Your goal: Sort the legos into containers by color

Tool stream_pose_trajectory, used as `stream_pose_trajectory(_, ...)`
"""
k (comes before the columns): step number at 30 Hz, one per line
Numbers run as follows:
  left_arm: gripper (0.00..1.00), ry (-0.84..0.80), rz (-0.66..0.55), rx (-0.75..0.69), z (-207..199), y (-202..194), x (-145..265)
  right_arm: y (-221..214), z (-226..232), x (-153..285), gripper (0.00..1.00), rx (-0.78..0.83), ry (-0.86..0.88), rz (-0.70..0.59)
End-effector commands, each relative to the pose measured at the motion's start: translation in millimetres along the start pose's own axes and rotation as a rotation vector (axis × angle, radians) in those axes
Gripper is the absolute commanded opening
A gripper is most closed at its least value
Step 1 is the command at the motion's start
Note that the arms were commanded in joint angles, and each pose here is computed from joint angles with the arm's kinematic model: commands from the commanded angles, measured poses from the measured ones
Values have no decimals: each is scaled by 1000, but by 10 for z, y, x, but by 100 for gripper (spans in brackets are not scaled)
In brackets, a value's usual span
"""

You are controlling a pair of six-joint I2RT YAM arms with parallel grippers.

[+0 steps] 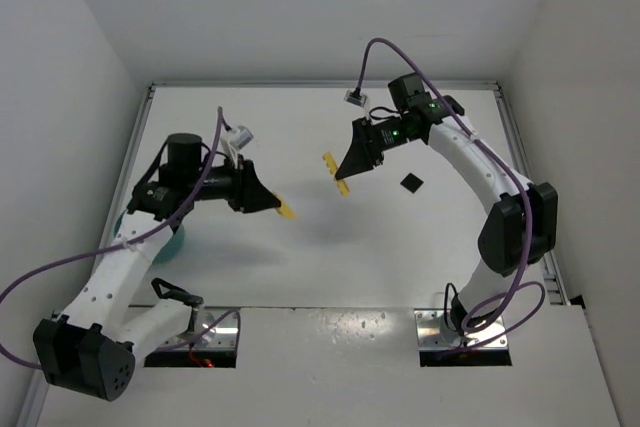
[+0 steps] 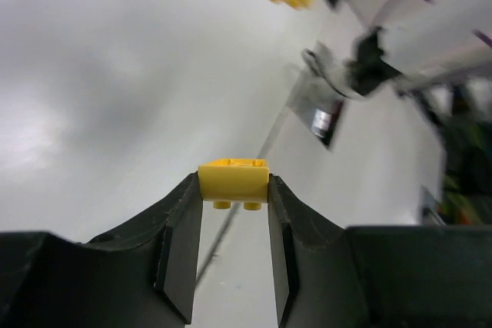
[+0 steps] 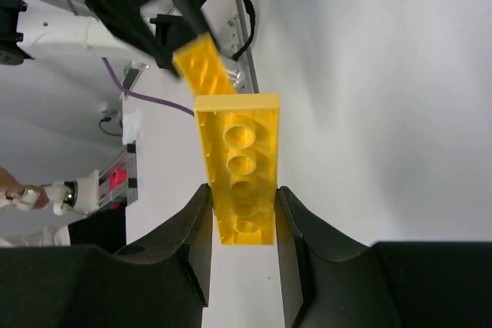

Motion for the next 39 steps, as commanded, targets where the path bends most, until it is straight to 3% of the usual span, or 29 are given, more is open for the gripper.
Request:
stream_pose_trajectory(1, 3, 431, -3, -150, 470, 424, 435, 102, 79, 88, 0, 51, -23, -51)
stream_pose_trajectory(4, 0, 781, 18, -123, 844, 539, 898, 80, 61, 81, 0, 43, -23, -47)
stream_pose_trajectory(5, 0, 1016, 29, -90, 1070, 526, 1217, 116, 43, 116, 0, 47, -38, -59)
stream_pose_trajectory(8, 0, 1310, 63, -42, 1297, 437, 1744, 126, 26, 111, 0, 48, -38, -55)
stream_pose_trajectory(16, 0, 1630, 168, 30, 1415, 137, 2524, 176, -94, 65, 0, 18, -39, -32)
stream_pose_trajectory(26, 0, 1766, 253, 163, 1581, -205, 2982, 194, -205, 13, 0, 11, -21, -4)
stream_pose_trajectory(39, 0, 1570, 275, 286, 1857, -628, 2952, 133, -330, -24, 0, -22, -40, 11)
Point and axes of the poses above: each gripper's point midway between its finger pads, its own x axis back along the fingers, its own z axis along the line the jaws close on, y = z × x, the point moved 1 cm from there along x, back along the fingers, and after that the axes turned 9 degrees about -x, right-handed, at the moved point
